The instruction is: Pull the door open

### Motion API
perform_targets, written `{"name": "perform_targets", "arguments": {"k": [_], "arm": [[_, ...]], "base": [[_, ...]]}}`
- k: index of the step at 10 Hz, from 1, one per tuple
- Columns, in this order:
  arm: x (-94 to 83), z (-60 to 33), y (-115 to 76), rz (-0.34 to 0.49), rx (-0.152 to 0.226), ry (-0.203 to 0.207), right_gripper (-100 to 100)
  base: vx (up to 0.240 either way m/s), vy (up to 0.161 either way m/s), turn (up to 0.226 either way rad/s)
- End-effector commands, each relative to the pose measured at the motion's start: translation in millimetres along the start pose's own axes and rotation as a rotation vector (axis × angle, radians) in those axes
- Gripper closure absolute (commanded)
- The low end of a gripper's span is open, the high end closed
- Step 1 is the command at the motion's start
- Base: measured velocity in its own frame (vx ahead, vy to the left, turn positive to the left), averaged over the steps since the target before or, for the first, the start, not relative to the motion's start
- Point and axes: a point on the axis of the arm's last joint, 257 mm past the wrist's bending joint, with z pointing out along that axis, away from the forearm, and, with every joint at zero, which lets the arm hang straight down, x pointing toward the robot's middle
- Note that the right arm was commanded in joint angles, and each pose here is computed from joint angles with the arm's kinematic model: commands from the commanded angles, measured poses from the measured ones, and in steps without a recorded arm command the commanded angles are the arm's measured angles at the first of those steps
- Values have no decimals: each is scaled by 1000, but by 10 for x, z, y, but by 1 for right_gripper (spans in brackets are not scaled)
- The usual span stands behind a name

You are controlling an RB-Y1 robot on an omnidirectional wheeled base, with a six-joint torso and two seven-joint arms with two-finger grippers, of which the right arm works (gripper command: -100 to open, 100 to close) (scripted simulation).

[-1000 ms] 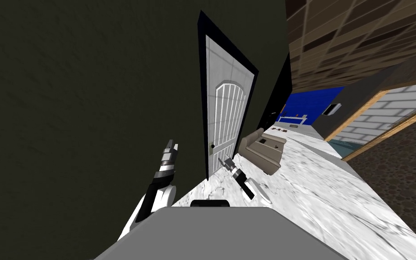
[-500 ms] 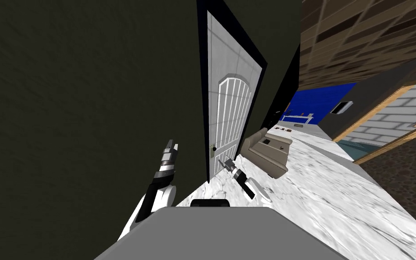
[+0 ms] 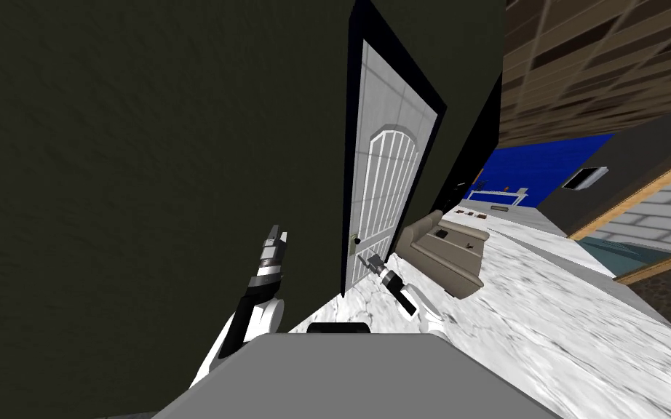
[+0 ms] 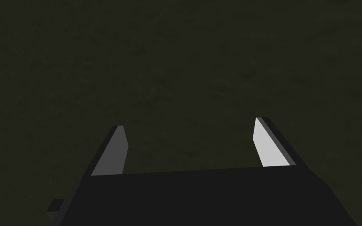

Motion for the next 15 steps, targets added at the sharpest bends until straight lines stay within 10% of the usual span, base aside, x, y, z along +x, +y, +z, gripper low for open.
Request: {"name": "perform_targets", "arguments": {"k": [1, 9, 10, 15], "arm": [[14, -59, -171, -1, 18, 0, -100], [-43, -237, -822, 2, 99, -11, -100], [-43, -237, -822, 2, 99, -11, 100], [-43, -237, -822, 2, 99, -11, 100]], "base": [[76, 95, 131], [75, 49, 93], [-60, -49, -22], [-6, -3, -1]]}}
